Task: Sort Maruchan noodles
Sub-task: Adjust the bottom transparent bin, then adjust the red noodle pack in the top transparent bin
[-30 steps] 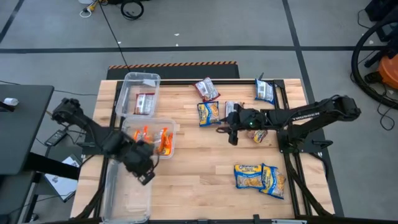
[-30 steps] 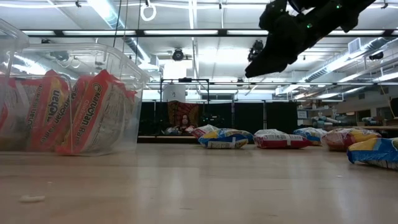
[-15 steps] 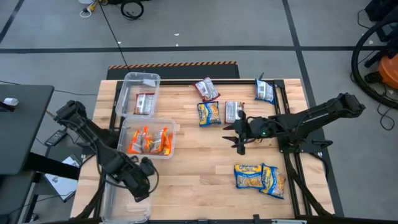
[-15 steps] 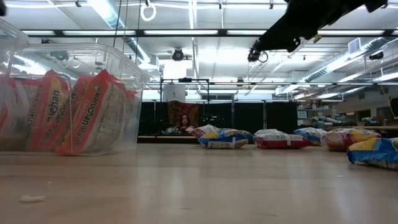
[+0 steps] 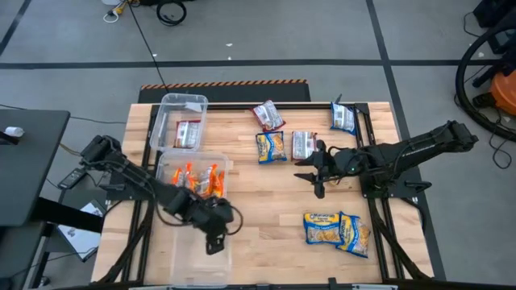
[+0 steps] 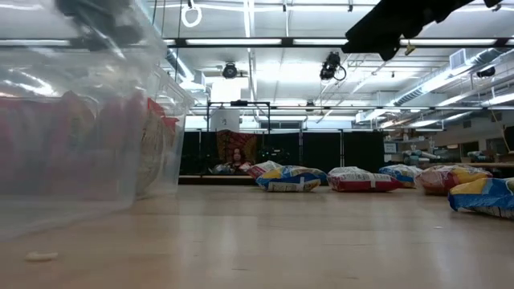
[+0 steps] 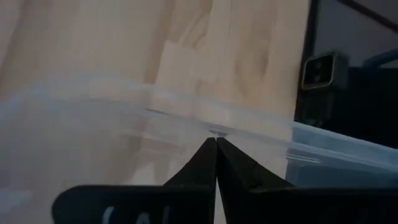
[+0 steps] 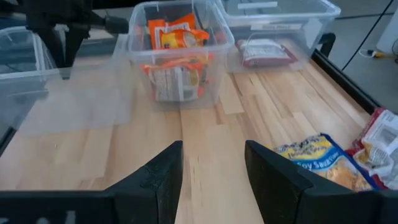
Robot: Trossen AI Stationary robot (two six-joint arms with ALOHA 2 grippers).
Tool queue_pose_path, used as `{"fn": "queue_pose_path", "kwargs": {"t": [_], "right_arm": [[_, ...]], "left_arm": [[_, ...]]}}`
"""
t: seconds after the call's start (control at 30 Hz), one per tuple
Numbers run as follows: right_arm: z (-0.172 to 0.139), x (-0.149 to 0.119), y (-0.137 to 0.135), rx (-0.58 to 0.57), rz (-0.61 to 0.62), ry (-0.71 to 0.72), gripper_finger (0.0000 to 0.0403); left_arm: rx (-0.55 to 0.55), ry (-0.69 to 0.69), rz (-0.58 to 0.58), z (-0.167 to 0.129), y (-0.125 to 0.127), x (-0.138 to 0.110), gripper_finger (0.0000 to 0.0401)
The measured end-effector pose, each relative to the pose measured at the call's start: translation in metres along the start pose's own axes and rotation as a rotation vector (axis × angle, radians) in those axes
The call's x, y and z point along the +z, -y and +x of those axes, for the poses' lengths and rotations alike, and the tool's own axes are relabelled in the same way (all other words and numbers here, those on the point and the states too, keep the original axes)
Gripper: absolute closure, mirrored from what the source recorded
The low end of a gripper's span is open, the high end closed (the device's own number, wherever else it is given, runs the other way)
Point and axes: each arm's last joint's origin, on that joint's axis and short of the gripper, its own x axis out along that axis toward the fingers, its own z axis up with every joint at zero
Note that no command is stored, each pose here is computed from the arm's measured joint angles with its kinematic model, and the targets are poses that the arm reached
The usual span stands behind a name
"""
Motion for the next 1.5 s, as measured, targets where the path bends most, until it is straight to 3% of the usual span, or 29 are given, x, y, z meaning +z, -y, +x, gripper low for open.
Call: {"fn": "queue_pose_path", "kwargs": {"t": [0.23,0.4,0.5,0.77,0.97,1.23,1.5], "right_arm": [[-0.002,-0.001,0.000,-0.003,-0.013,-0.013,0.0225],[-0.004,0.005,0.003,-0.042,-0.055,0.051,0.0225],[-0.003,0.011,0.005,-0.059,-0.058,0.102,0.0225],[-0.004,0.021,0.006,-0.051,-0.023,0.197,0.0225],[-0.004,0.022,0.006,-0.048,-0.018,0.213,0.0224],[-0.004,0.022,0.006,-0.048,-0.024,0.213,0.0224],[-0.004,0.022,0.006,-0.047,-0.026,0.214,0.0225]], "left_arm": [[0.052,-0.047,0.037,-0.022,-0.007,-0.006,0.0389],[0.148,0.146,0.096,-0.075,-0.014,0.003,0.0391],[0.270,0.229,0.109,-0.100,-0.034,0.006,0.0391],[0.558,0.239,-0.078,-0.149,-0.106,0.009,0.0390],[0.741,0.244,-0.126,-0.176,-0.138,0.003,0.0390],[0.792,0.302,-0.209,-0.198,-0.155,-0.004,0.0390],[0.866,0.409,-0.382,-0.196,-0.180,0.003,0.0390]]}}
